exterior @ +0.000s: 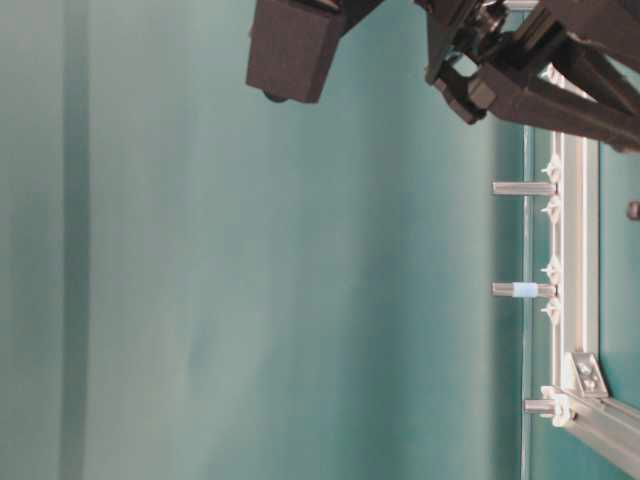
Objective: Insert the wire through the string loop located in the center.
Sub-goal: 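Draw the cable further left through the loop with the left gripper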
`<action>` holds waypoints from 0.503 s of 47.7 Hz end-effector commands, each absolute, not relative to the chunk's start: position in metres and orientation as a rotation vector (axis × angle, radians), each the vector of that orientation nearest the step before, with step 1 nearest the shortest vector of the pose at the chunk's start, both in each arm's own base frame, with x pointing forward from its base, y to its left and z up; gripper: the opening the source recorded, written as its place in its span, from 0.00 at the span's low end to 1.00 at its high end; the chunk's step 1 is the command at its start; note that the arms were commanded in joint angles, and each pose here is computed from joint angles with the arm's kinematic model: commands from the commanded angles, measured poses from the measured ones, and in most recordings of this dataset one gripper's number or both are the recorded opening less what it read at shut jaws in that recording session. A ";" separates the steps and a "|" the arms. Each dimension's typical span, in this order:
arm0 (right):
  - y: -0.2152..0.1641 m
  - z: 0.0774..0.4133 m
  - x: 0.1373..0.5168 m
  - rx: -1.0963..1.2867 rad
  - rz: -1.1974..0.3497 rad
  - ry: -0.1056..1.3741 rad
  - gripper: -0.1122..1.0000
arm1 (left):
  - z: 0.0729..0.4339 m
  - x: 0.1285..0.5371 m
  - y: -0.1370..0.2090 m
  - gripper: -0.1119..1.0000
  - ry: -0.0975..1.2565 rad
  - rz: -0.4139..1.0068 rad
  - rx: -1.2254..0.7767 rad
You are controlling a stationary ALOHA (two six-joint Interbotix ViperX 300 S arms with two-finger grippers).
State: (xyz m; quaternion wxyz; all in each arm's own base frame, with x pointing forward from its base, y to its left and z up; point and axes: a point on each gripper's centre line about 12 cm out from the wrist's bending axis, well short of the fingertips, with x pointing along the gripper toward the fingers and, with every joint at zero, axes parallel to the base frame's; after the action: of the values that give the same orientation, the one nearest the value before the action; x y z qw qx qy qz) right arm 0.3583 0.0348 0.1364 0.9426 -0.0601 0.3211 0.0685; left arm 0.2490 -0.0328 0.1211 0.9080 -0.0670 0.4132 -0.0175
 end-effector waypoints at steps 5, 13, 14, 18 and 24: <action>0.034 0.149 0.360 -0.120 0.136 0.615 0.56 | 0.124 0.251 -0.032 0.31 0.851 -0.030 -0.150; 0.034 0.150 0.361 -0.119 0.135 0.612 0.56 | 0.123 0.250 -0.033 0.31 0.885 -0.015 -0.179; 0.034 0.150 0.361 -0.120 0.136 0.612 0.56 | 0.123 0.250 -0.033 0.33 0.886 -0.013 -0.179; 0.034 0.149 0.360 -0.119 0.135 0.615 0.56 | 0.124 0.251 -0.033 0.55 0.886 -0.015 -0.175; 0.035 0.149 0.360 -0.121 0.138 0.615 0.56 | 0.124 0.251 -0.033 0.73 0.883 -0.016 -0.176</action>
State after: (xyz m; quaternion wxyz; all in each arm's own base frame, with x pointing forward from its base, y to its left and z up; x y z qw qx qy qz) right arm 0.3584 0.0343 0.1358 0.9424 -0.0598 0.3219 0.0679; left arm 0.2446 -0.0327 0.1171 0.8948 -0.0807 0.4391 -0.0082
